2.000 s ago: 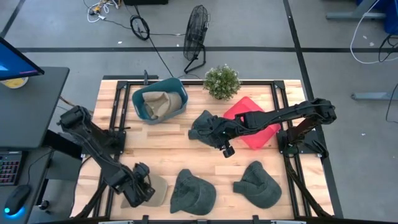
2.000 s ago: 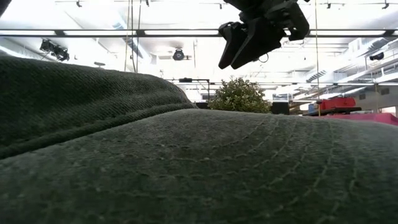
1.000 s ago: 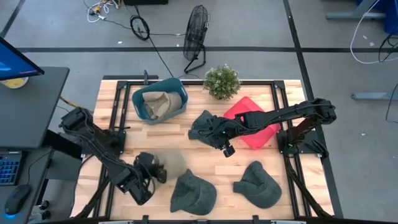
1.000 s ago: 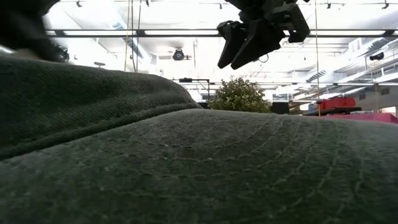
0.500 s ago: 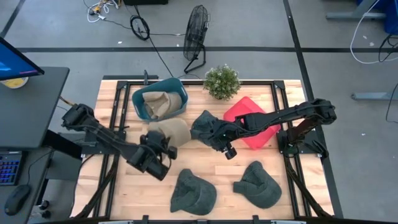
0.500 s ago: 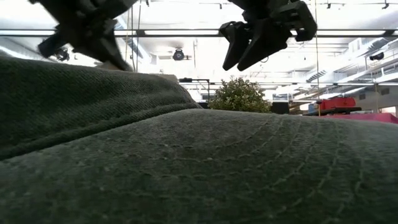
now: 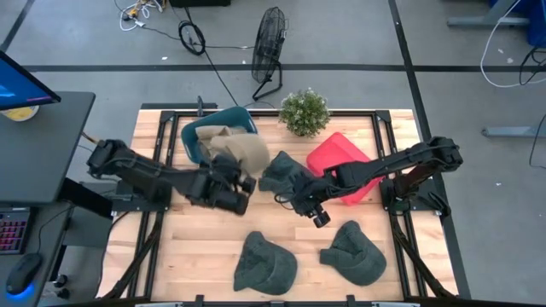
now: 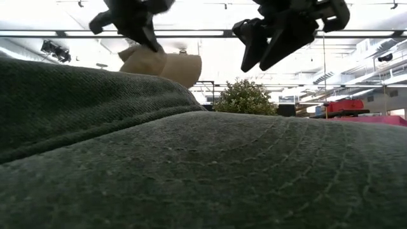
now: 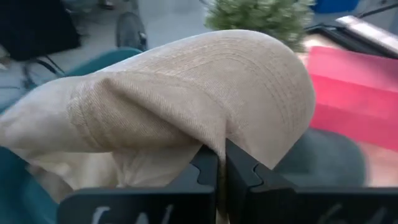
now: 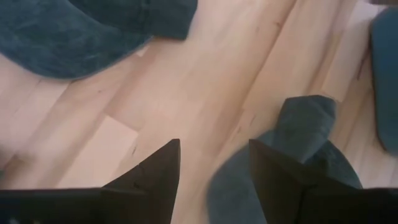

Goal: Pick & Place hat
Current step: Put the brown cap into the blue bin

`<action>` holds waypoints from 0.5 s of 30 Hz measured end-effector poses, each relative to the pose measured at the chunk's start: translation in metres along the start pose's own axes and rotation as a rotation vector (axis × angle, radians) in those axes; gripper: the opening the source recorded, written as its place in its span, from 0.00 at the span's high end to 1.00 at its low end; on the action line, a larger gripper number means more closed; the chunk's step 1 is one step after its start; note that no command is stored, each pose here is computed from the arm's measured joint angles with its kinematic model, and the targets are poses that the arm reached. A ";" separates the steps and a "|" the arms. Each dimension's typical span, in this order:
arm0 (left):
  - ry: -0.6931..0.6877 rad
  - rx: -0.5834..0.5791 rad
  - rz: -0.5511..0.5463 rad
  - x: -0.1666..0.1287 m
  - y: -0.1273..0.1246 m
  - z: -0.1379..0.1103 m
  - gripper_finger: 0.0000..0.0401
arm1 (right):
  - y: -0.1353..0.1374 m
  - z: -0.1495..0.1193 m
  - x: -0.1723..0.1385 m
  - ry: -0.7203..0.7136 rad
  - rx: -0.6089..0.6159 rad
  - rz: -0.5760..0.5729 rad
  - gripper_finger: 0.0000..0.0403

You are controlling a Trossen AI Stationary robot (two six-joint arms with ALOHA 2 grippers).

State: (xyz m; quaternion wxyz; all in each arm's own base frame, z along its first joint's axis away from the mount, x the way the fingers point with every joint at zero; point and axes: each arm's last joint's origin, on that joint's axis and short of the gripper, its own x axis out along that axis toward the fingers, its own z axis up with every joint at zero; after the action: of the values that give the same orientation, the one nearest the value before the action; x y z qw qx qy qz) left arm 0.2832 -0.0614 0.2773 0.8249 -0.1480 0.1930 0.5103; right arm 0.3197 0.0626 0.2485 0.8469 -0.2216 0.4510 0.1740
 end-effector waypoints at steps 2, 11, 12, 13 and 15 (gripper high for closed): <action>0.001 0.014 0.054 0.013 0.005 0.007 0.99 | 0.002 0.001 0.000 -0.002 -0.006 0.003 0.52; 0.036 0.030 0.315 0.063 0.041 0.033 0.98 | 0.003 0.002 0.000 -0.005 -0.009 0.004 0.52; 0.040 0.037 0.335 0.067 0.044 0.035 0.98 | 0.003 0.002 0.000 -0.005 -0.009 0.004 0.52; 0.048 0.047 0.351 0.071 0.047 0.038 0.98 | 0.003 0.002 0.000 -0.005 -0.009 0.004 0.52; 0.081 0.062 0.370 0.079 0.052 0.041 0.98 | 0.003 0.002 0.000 -0.005 -0.009 0.004 0.52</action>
State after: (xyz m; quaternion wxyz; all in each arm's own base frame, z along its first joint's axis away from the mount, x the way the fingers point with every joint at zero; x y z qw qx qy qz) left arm 0.2755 0.0415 0.2742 0.7129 -0.1050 0.2654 0.6406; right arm 0.3192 0.0661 0.2487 0.8465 -0.2242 0.4486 0.1785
